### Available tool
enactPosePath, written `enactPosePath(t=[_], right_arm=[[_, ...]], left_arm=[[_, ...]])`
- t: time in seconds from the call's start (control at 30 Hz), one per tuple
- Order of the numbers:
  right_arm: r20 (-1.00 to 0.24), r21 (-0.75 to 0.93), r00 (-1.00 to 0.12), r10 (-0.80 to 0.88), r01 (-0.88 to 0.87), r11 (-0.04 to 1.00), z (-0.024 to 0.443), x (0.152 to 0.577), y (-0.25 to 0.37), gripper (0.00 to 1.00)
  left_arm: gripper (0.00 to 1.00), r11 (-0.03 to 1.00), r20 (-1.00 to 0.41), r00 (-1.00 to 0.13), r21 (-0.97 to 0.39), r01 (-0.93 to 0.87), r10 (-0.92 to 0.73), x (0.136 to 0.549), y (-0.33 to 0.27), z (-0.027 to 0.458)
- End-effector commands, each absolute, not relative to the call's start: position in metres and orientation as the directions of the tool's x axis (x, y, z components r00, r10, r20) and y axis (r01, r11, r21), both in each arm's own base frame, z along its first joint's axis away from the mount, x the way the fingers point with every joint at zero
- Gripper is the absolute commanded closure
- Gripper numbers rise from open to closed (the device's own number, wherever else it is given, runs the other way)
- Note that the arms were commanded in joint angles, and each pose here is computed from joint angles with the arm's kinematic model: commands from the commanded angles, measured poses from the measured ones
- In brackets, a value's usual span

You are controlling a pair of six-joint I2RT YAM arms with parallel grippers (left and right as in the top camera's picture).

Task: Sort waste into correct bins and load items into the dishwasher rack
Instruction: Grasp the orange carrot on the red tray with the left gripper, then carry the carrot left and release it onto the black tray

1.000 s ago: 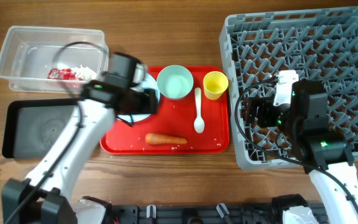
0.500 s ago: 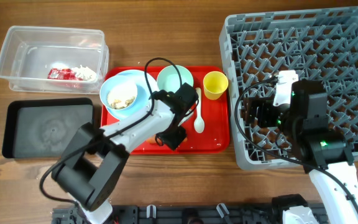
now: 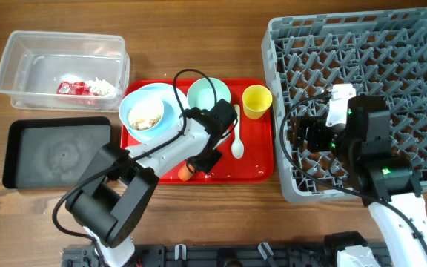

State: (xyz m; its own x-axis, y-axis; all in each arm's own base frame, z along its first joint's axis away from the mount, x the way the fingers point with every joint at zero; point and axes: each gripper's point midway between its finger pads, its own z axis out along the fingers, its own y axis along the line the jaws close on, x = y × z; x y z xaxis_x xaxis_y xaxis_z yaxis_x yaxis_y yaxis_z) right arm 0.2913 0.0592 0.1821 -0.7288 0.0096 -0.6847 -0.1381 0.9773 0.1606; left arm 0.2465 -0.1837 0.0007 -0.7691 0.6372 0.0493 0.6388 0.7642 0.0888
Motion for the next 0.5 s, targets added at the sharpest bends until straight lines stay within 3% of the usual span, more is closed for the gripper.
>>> enactPosePath(t=[0.0,0.17,0.27,0.37,0.47], right_arm=[[-0.692,0.168,-0.722,0.012,-0.145,0.975,0.188,0.293,0.062,0.00],[-0.692,0.168,-0.721,0.011,-0.145,0.975,0.188,0.293,0.061,0.00],[-0.692,0.168,-0.721,0.012,-0.145,0.975,0.188,0.293,0.061,0.00],[-0.692,0.165,-0.722,0.011,-0.143,0.976,0.188,0.293,0.061,0.00],[-0.693,0.166,-0.721,0.012,-0.143,0.976,0.188,0.294,0.061,0.00]], left_arm=[[0.91,0.788,0.036,-0.793,0.100,0.608,0.608,0.251,-0.185,0.002],[0.91,0.855,-0.185,-0.853,0.295,0.426,0.489,0.292,-0.167,0.060],[0.91,0.907,-0.335,-0.869,0.340,0.250,0.365,0.313,-0.138,0.103],[0.93,0.959,-0.439,-0.888,0.283,0.005,0.134,0.331,-0.084,0.132],[0.93,0.943,-0.481,-0.854,0.143,-0.301,-0.200,0.342,-0.017,0.140]])
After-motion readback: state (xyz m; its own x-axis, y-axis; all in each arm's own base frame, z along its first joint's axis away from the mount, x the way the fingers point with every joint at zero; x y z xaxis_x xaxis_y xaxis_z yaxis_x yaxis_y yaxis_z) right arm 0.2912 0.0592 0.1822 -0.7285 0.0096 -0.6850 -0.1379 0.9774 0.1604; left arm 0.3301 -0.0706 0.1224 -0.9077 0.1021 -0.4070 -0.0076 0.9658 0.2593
